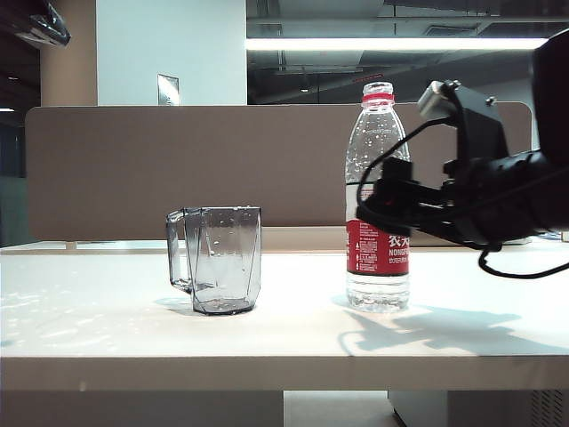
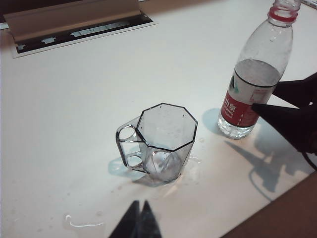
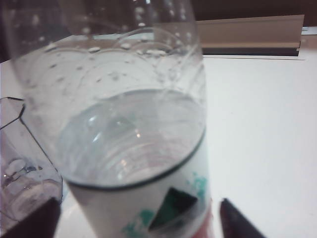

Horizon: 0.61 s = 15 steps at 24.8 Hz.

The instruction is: Pick up the mineral water bottle on the table and pour water into the mug until it's half full.

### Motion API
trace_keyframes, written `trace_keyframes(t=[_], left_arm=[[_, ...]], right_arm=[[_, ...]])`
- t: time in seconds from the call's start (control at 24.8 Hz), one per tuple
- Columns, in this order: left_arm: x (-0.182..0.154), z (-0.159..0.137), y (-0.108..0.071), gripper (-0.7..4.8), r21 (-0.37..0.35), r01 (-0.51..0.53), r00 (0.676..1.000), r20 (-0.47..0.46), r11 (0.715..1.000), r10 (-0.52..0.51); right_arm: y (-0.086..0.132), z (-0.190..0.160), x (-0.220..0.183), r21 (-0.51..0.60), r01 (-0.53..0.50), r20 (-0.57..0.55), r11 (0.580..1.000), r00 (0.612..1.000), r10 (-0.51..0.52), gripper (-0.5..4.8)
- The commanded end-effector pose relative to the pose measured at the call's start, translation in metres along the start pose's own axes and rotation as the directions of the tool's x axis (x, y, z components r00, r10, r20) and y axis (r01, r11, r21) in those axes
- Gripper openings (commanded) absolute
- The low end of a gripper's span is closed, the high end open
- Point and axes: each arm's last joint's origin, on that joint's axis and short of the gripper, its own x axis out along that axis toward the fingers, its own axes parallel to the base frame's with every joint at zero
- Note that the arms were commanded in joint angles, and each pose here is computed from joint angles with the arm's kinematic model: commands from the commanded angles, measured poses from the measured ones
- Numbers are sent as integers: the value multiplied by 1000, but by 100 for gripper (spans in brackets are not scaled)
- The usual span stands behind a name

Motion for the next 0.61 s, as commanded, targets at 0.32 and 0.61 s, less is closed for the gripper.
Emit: trace_keyframes(t=[0.32, 0.61], left_arm=[[-1, 2, 0, -1, 1, 4, 1000, 14, 1000, -4], [-1, 2, 0, -1, 1, 4, 1000, 14, 1000, -4]], right_arm=[[0, 2, 32, -4, -3, -4, 1000, 1000, 3, 430], [-1, 1, 41, -6, 8, -34, 1000, 999, -8, 304]])
